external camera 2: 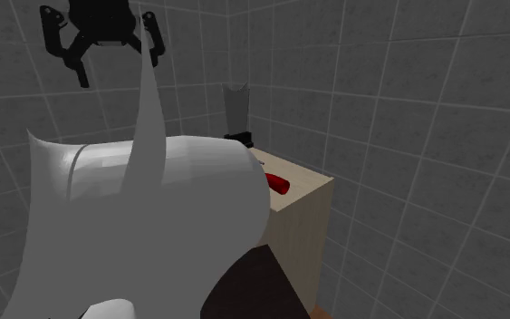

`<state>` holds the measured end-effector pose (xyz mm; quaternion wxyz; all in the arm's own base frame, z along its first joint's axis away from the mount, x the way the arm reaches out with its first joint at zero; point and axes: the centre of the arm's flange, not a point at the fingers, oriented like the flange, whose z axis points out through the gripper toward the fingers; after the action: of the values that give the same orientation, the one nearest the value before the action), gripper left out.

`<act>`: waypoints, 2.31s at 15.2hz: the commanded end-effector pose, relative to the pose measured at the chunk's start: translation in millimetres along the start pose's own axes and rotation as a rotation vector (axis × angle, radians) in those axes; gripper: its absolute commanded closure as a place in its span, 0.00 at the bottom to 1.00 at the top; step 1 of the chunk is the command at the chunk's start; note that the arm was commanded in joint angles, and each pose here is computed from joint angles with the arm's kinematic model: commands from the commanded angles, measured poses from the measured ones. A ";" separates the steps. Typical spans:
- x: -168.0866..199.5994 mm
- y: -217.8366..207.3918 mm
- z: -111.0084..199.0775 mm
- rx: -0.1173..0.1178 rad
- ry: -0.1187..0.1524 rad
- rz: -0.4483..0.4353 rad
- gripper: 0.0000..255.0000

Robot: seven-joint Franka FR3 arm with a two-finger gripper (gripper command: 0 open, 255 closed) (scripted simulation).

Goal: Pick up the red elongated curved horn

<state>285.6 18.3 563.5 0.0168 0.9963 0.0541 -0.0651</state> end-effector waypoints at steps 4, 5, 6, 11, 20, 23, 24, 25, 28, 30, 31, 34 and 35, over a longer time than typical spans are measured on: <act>15.8 28.5 22.5 -0.005 -0.010 -0.009 0.00; 21.1 38.0 30.0 -0.007 -0.013 -0.012 0.00; 26.4 47.4 37.5 -0.009 -0.017 -0.015 0.00; 52.8 94.8 75.0 -0.018 -0.033 -0.031 0.00; 100.8 179.9 142.7 -0.033 -0.063 -0.058 0.00; 116.8 208.2 165.2 -0.039 -0.073 -0.067 0.00; 122.2 217.6 172.7 -0.040 -0.076 -0.070 0.00; 127.5 227.0 180.3 -0.042 -0.079 -0.073 0.00; 143.6 255.3 202.8 -0.048 -0.089 -0.083 0.00; 154.4 274.1 217.9 -0.051 -0.096 -0.089 0.00; 159.7 283.5 225.4 -0.053 -0.099 -0.092 0.00; 175.9 311.7 248.0 -0.058 -0.109 -0.101 0.00; 181.3 321.1 255.6 -0.060 -0.113 -0.104 0.00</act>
<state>463.3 -280.4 302.1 0.0451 0.9864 0.1046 -0.1183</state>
